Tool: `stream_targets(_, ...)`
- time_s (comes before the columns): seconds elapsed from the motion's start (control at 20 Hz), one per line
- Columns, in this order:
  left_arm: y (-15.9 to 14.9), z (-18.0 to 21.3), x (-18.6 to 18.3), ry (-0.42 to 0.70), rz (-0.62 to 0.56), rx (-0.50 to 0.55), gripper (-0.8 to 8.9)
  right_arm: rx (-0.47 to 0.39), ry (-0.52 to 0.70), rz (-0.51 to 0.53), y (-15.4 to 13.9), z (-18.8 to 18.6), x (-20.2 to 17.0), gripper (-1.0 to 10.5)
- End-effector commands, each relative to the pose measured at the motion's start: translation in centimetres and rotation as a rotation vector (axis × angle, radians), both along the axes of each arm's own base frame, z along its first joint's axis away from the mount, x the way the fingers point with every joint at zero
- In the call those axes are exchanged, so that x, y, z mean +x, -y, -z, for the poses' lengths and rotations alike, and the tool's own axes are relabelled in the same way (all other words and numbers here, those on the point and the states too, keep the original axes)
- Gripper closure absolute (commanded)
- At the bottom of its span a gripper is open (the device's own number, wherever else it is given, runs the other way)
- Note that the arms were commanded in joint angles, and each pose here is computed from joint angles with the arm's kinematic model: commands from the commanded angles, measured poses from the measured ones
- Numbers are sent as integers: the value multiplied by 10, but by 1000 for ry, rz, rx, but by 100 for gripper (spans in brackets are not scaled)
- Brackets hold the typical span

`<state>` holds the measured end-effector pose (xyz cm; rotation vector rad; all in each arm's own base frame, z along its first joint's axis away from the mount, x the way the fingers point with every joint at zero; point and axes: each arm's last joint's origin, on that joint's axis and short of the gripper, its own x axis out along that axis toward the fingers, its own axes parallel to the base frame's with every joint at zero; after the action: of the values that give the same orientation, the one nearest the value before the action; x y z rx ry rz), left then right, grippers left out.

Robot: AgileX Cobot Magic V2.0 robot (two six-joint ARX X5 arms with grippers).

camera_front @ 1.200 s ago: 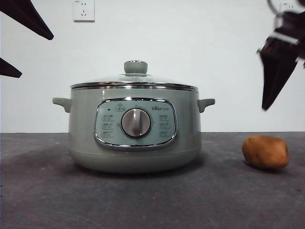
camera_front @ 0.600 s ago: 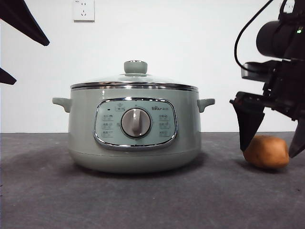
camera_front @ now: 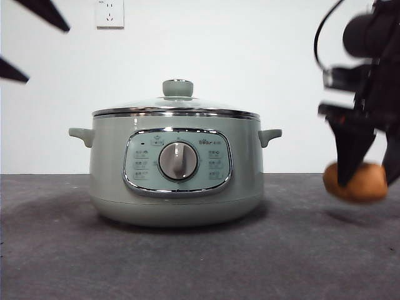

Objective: Pick up the potato,open the lid,put the potato in the pot,close the lid

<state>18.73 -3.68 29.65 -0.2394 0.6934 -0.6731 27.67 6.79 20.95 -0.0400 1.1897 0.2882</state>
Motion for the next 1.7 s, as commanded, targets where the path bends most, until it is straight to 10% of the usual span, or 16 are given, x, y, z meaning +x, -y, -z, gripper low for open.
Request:
stream_targets(0.05,6,-15,4,26,6,35,248,4,36,-3,3,-21,-13,955)
stream_targets(1.05,160,-40,107,50,89,398,248,32,94,25,34,-102,-145,949)
stream_targets(1.45,177,-18,124,44,70,472,254,39,120,28,38,-108,-165,949)
stream_targets(1.7,177,-17,123,33,75,479,756,39,120,27,38,-108,-165,949)
